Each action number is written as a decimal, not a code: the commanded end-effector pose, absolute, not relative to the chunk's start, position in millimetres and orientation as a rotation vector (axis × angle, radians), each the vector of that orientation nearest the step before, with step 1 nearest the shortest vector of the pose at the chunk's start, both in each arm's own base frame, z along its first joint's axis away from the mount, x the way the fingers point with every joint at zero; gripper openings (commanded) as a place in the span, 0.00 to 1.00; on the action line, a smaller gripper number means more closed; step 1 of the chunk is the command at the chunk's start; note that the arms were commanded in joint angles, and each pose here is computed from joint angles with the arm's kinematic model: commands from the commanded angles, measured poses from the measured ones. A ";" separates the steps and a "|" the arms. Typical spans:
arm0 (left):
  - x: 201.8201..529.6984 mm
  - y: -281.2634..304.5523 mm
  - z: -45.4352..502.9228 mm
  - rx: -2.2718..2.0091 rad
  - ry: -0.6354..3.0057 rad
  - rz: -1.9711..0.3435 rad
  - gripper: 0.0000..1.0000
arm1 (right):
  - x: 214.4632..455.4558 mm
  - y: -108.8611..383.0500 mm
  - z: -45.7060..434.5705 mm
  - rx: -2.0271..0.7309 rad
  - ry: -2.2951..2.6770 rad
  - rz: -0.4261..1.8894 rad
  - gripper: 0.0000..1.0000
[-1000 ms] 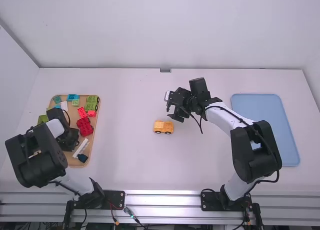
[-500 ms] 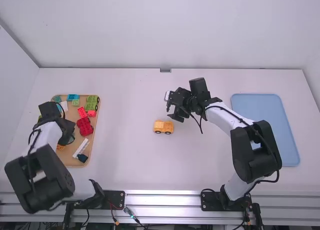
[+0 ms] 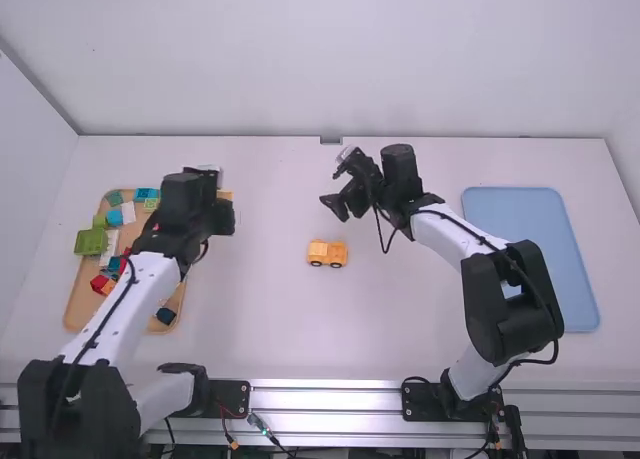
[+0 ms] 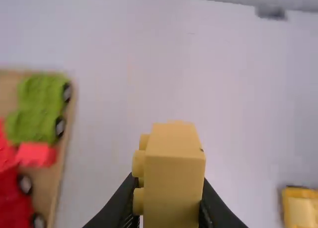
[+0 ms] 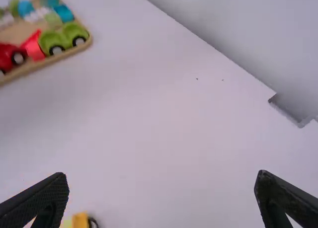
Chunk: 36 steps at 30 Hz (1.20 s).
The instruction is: Assemble lego blocks to make yellow taxi
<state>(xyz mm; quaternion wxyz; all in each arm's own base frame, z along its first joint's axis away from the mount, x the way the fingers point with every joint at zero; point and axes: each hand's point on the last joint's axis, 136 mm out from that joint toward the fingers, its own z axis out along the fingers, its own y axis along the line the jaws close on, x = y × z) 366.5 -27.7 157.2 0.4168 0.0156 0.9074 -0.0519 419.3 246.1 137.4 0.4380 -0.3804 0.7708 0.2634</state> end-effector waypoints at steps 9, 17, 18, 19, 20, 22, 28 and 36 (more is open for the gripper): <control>366.2 -132.8 143.3 0.798 2.101 -0.063 0.02 | 406.1 232.8 169.7 -0.675 1.978 1.193 0.99; 389.4 -168.9 134.5 0.921 1.960 -0.021 0.02 | 392.5 234.7 152.4 -0.685 2.004 1.385 0.95; 390.2 -170.9 134.8 0.923 1.952 -0.026 0.02 | 392.8 234.6 150.6 -0.678 2.011 1.388 0.93; 391.3 -174.9 136.1 0.927 1.936 -0.046 0.02 | 393.0 235.1 146.1 -0.672 2.022 1.396 0.93; 391.0 -178.7 137.6 0.935 1.922 -0.068 0.02 | 391.3 237.7 144.1 -0.682 2.020 1.407 0.93; 389.9 -182.9 138.9 0.946 1.908 -0.096 0.02 | 387.3 241.8 141.6 -0.703 2.013 1.437 0.93; 383.8 -191.5 138.2 0.979 1.896 -0.160 0.02 | 375.7 258.2 142.6 -0.773 1.973 1.498 0.92; 379.0 -189.7 130.6 0.998 1.927 -0.162 0.02 | 366.8 277.5 142.6 -0.827 1.960 1.493 0.91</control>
